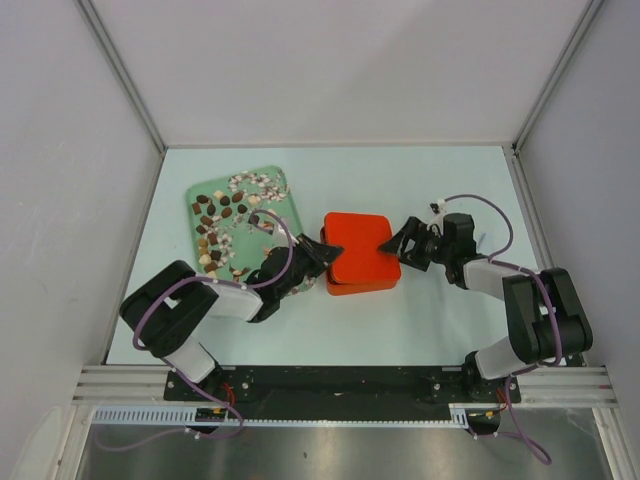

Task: Pack the chocolate
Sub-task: Close the box lid on the packing box.

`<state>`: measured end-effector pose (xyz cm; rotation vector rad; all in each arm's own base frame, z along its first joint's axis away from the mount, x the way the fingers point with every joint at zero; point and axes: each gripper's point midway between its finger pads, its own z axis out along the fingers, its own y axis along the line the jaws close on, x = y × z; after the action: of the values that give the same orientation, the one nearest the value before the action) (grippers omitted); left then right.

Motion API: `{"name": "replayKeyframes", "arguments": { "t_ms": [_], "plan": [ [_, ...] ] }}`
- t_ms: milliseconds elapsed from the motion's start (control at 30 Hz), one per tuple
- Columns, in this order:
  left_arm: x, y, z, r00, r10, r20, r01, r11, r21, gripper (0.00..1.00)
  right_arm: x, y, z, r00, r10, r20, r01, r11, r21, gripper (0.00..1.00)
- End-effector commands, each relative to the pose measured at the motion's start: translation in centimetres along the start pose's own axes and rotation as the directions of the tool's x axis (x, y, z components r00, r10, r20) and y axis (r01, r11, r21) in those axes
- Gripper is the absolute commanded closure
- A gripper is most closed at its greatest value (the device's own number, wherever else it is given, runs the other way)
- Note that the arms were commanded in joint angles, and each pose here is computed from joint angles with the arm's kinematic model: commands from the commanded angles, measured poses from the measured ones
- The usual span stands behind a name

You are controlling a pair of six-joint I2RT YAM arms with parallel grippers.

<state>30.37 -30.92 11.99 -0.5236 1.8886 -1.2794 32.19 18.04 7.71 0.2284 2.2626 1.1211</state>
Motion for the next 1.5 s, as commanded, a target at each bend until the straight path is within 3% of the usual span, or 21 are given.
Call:
{"name": "replayKeyframes", "arguments": {
  "t_ms": [0, 200, 433, 633, 733, 967, 1467],
  "plan": [
    [-1.6, -0.8, -0.2, 0.996, 0.043, 0.077, -0.045, 0.999, 0.025, 0.76, -2.0, 2.7, 0.1, 0.995, -0.089, 0.038, 0.091, 0.993, -0.071, 0.12],
    [-1.9, -0.6, -0.3, 0.991, 0.11, 0.075, -0.109, 0.994, -0.016, 0.65, -1.9, 3.1, -0.1, 0.994, -0.11, 0.029, 0.111, 0.992, -0.058, 0.13],
    [-2.6, -0.3, -0.7, 0.983, 0.164, 0.077, -0.157, 0.984, -0.084, 0.61, -1.9, 3.3, 0.1, 0.993, -0.115, 0.025, 0.116, 0.992, -0.041, 0.13],
    [-3.7, -0.2, -1.4, 0.963, 0.254, 0.084, -0.239, 0.958, -0.157, 0.5, -1.7, 3.6, 0.3, 0.991, -0.133, 0.02, 0.134, 0.991, -0.027, 0.13],
    [-4.6, 0.1, -2.0, 0.947, 0.309, 0.092, -0.284, 0.935, -0.211, 0.43, -1.8, 3.8, 0.3, 0.991, -0.131, 0.023, 0.131, 0.991, -0.021, 0.13],
    [-5.3, 1.0, -2.7, 0.916, 0.396, 0.061, -0.362, 0.883, -0.299, 0.17, -1.9, 4.0, 0.4, 0.99, -0.138, 0.029, 0.139, 0.99, -0.013, 0.12],
    [-0.1, 1.6, -0.5, 0.936, 0.328, -0.131, -0.349, 0.916, -0.198, 0.16, -2.2, 5.2, 0.8, 0.975, -0.223, 0.023, 0.221, 0.974, 0.053, 0.12]
  ]
}}
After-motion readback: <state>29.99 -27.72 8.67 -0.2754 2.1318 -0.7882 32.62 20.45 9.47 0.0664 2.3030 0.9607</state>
